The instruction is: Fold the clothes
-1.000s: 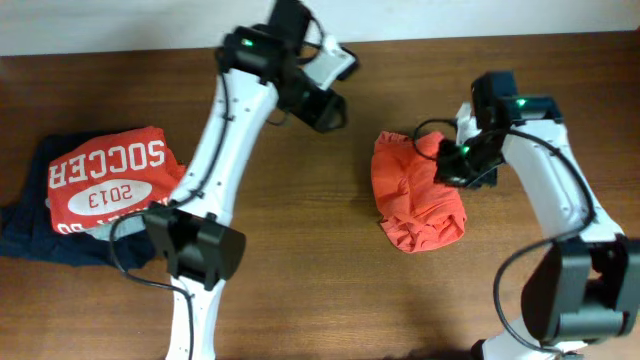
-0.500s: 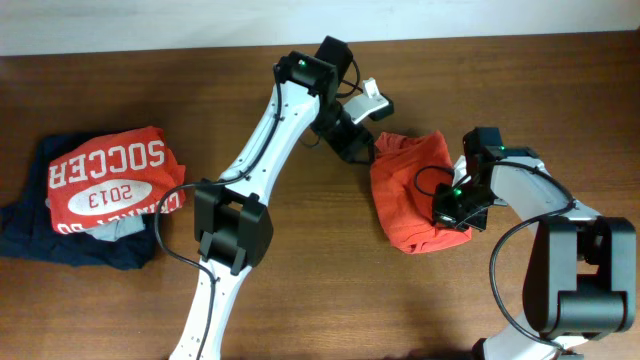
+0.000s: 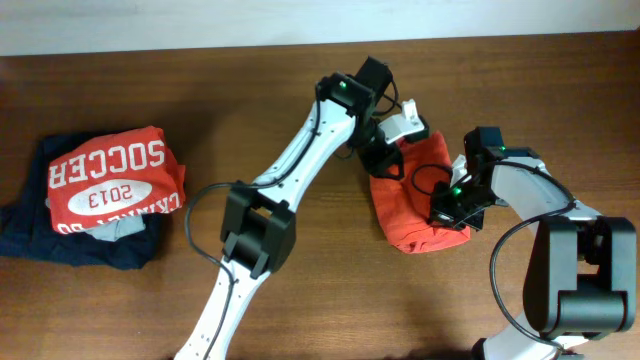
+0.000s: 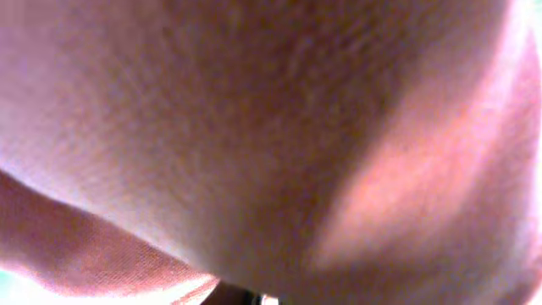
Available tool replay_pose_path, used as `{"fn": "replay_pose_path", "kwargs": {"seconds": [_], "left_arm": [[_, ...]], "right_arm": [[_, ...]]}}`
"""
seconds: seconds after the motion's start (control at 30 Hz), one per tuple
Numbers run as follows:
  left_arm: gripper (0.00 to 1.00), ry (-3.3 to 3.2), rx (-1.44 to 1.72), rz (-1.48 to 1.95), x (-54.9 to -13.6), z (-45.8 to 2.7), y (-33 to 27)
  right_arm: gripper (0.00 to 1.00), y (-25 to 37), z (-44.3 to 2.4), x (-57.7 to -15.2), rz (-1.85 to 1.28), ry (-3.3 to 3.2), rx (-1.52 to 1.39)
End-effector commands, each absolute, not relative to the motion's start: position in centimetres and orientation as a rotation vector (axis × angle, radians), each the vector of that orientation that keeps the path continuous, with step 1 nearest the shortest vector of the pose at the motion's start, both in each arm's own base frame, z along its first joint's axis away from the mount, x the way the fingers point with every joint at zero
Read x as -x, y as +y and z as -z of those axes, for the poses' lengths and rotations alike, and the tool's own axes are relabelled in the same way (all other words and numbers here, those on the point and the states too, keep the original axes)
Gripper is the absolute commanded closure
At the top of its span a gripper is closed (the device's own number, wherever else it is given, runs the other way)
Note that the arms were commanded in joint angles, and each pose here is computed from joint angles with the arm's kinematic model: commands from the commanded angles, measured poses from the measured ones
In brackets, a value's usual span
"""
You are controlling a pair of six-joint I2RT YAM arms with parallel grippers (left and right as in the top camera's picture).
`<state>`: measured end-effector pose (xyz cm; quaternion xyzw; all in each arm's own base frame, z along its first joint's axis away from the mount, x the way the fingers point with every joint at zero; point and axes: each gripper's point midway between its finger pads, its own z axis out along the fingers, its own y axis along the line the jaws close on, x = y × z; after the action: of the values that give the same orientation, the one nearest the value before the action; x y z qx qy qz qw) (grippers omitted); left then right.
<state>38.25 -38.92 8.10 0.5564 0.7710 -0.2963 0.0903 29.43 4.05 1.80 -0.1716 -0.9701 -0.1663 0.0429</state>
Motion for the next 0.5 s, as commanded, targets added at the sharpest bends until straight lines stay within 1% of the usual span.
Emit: {"fn": "replay_pose_path", "kwargs": {"seconds": [0.0, 0.1, 0.13, 0.2, 0.27, 0.3, 0.37, 0.43, 0.47], "left_arm": [[0.62, 2.475, -1.534, 0.694, -41.0, -1.9, -37.7], [0.71, 2.597, -1.355, 0.518, -44.0, 0.6, -35.7], [0.72, 2.608, -1.291, 0.514, -45.3, 0.3, -34.7], [0.72, 2.597, -1.224, 0.505, -47.2, -1.2, -33.2], [0.71, 2.581, -1.121, 0.498, -49.5, -4.1, -31.2], [0.7, 2.559, -1.087, 0.49, -50.5, -5.9, -30.3], [0.59, 2.521, -1.01, 0.481, -52.0, -9.5, -28.7], [0.48, 2.469, -0.965, 0.507, -52.5, -13.1, -27.5], [0.47, 2.446, -0.952, 0.523, -52.4, -14.7, -27.1]], "right_arm": [[0.89, 4.2, -2.2, -28.8, 0.543, -2.953, 0.475], [0.9, 4.0, -2.4, -28.4, 0.518, -2.953, 0.45], [0.9, 3.9, -2.4, -28.2, 0.51, -2.946, 0.449], [0.9, 3.7, -2.4, -27.6, 0.489, -2.927, 0.456], [0.9, 3.6, -2.5, -27.0, 0.483, -2.899, 0.465], [0.9, 3.6, -2.6, -26.6, 0.479, -2.885, 0.47], [0.9, 3.6, -2.9, -26.4, 0.483, -2.888, 0.443], [0.9, 3.8, -3.7, -26.7, 0.509, -2.921, 0.417], [0.9, 4.2, -4.4, -27.1, 0.568, -2.951, 0.366]]}}
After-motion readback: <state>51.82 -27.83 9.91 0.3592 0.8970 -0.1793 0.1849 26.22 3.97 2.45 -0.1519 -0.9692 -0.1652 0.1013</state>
